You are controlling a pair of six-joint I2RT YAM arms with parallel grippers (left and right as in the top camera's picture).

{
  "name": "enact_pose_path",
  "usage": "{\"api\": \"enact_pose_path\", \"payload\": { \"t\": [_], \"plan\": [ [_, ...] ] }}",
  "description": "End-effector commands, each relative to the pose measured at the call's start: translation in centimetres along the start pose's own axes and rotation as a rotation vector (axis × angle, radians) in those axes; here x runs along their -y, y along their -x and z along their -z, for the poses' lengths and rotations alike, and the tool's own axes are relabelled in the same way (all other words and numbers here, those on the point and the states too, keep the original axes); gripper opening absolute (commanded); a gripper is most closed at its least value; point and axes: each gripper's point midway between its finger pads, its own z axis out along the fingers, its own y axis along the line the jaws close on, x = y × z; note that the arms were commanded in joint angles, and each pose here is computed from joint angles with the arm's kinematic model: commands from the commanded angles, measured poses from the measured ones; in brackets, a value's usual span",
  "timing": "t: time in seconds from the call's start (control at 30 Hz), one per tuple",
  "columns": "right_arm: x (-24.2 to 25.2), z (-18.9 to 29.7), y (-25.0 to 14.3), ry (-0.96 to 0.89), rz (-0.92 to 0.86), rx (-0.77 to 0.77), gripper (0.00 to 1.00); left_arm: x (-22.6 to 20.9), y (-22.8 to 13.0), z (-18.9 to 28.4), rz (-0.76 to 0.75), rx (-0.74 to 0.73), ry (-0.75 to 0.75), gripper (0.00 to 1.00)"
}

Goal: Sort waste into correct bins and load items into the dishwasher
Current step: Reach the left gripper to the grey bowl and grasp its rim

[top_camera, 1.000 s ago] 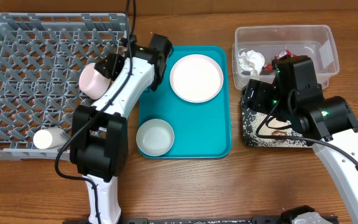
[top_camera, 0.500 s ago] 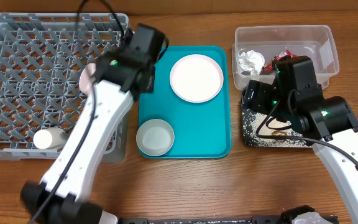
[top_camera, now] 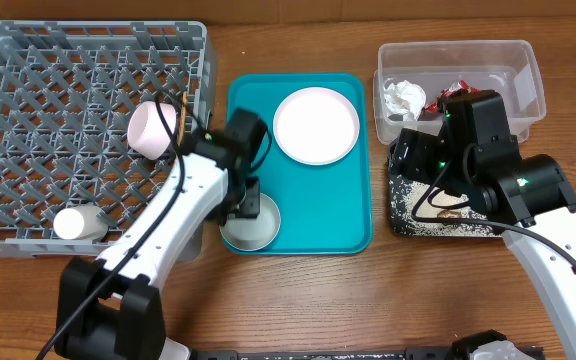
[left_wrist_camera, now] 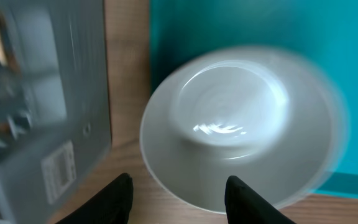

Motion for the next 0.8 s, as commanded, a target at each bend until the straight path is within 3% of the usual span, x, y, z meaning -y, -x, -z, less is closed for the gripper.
{"api": "enact_pose_path", "payload": {
  "t": [0.0, 0.1, 0.5, 0.57, 0.63, 0.77],
  "plan": [
    [-0.2, 0.3, 0.5, 0.005, -0.002, 0.013, 0.81, -2.4, -1.0, -2.0, 0.16, 0.006, 0.126, 0.51],
    [-0.2, 0.3, 0.5, 0.005, -0.002, 0.013, 0.81, -2.3, -0.5, -3.3, 0.158, 0.046, 0.122, 0.48],
    [-0.1, 0.3, 0.4, 0.003, -0.003, 0.01, 0.81, 4.0, -0.6, -6.0, -0.062, 0.053, -0.218, 0.3],
    [-0.1, 0.3, 0.4, 0.003, -0.003, 0.01, 0.81, 4.1, -0.5, -6.0, -0.062, 0.056, -0.219, 0.21],
    [-0.2, 0.3, 0.5, 0.005, -0.002, 0.012, 0.81, 4.2, -0.3, -5.9, -0.061, 0.066, -0.224, 0.04],
    [-0.2, 0.3, 0.5, 0.005, -0.002, 0.012, 0.81, 4.6, 0.9, -4.2, -0.06, 0.096, -0.238, 0.04]
  ]
}}
